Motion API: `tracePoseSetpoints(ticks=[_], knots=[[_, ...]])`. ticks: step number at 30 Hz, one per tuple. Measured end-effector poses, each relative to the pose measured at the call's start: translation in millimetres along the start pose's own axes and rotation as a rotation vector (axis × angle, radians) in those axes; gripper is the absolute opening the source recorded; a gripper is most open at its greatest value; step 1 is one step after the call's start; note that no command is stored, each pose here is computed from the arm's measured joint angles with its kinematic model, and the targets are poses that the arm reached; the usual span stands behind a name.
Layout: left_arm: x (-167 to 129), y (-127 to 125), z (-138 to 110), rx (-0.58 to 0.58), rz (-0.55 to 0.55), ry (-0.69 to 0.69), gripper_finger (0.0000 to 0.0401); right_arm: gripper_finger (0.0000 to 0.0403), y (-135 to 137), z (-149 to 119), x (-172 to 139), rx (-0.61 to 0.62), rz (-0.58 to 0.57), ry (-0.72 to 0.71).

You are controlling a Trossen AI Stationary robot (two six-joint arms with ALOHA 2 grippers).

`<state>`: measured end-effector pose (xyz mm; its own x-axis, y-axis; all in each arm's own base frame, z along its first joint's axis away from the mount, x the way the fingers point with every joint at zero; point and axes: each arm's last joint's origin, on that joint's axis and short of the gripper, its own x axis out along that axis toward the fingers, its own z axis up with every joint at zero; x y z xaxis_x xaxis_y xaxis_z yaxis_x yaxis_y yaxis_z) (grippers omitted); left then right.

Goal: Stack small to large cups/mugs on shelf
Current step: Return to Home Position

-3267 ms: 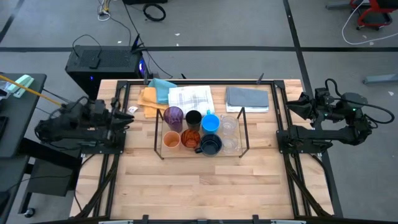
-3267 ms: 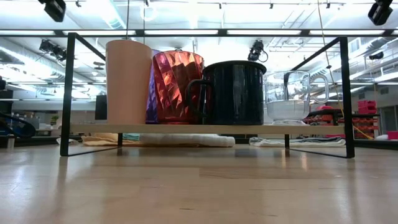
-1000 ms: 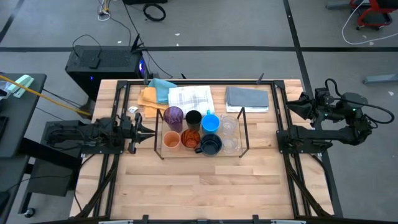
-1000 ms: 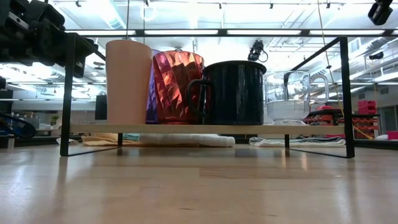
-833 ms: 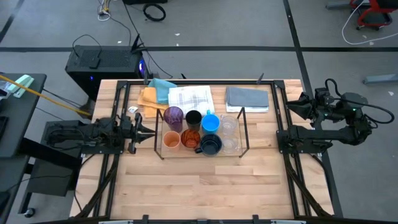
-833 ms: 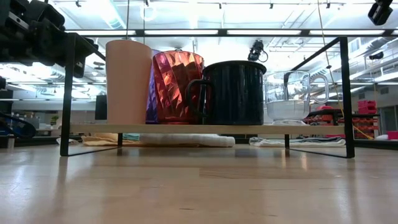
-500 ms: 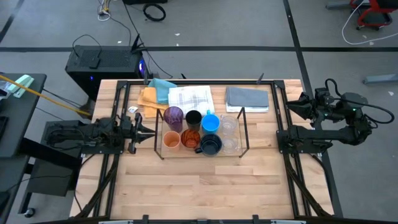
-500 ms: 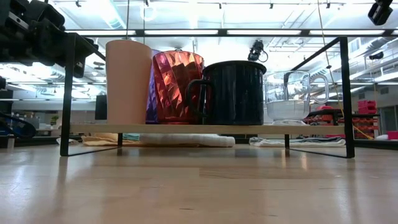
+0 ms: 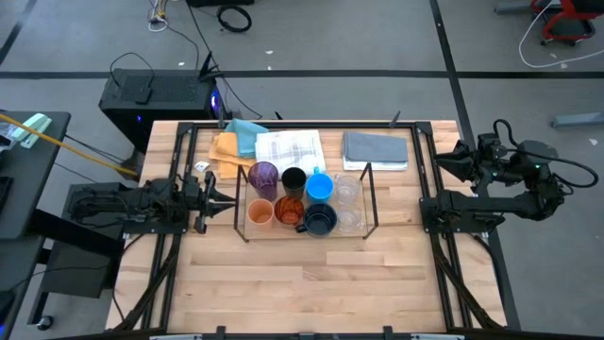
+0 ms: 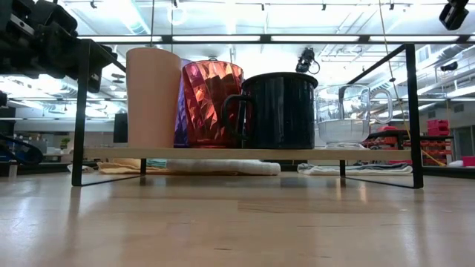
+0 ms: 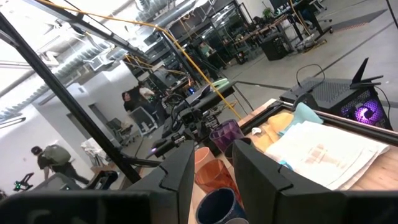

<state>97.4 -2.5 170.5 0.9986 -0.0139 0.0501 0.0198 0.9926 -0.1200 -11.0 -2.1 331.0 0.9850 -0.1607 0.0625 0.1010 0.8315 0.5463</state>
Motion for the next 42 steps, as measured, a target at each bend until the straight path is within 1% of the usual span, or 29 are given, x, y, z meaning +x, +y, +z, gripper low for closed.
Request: tracePoseSetpoints(ticks=[7,11,14,18,21,30,38,42], knots=[[0,0,0,0.0,0.0,0.0,0.0082,0.0116,-1,-2,0,-0.019,-0.012,0.018],[0,0,0,0.0,0.001,0.0,0.008,0.0116,0,0,-2,-0.127,-0.006,0.011],[0,0,0,0.0,0.0,0.0,0.0076,0.0116,4,7,-6,-0.201,0.006,-0.011],[0,0,0,0.0,0.0,0.0,0.0071,0.0116,11,19,-8,-0.236,0.041,-0.085],[0,0,0,0.0,0.0,0.0,0.0072,0.0116,12,20,-8,-0.259,0.048,-0.099],[0,0,0,0.0,0.0,0.0,0.0082,0.0116,11,16,-15,-0.279,0.09,-0.07],[0,0,0,0.0,0.001,0.0,0.0073,0.0116,9,12,-17,-0.281,0.115,-0.074],[0,0,0,0.0,0.0,0.0,0.0071,0.0116,5,5,-12,-0.278,0.102,-0.045]])
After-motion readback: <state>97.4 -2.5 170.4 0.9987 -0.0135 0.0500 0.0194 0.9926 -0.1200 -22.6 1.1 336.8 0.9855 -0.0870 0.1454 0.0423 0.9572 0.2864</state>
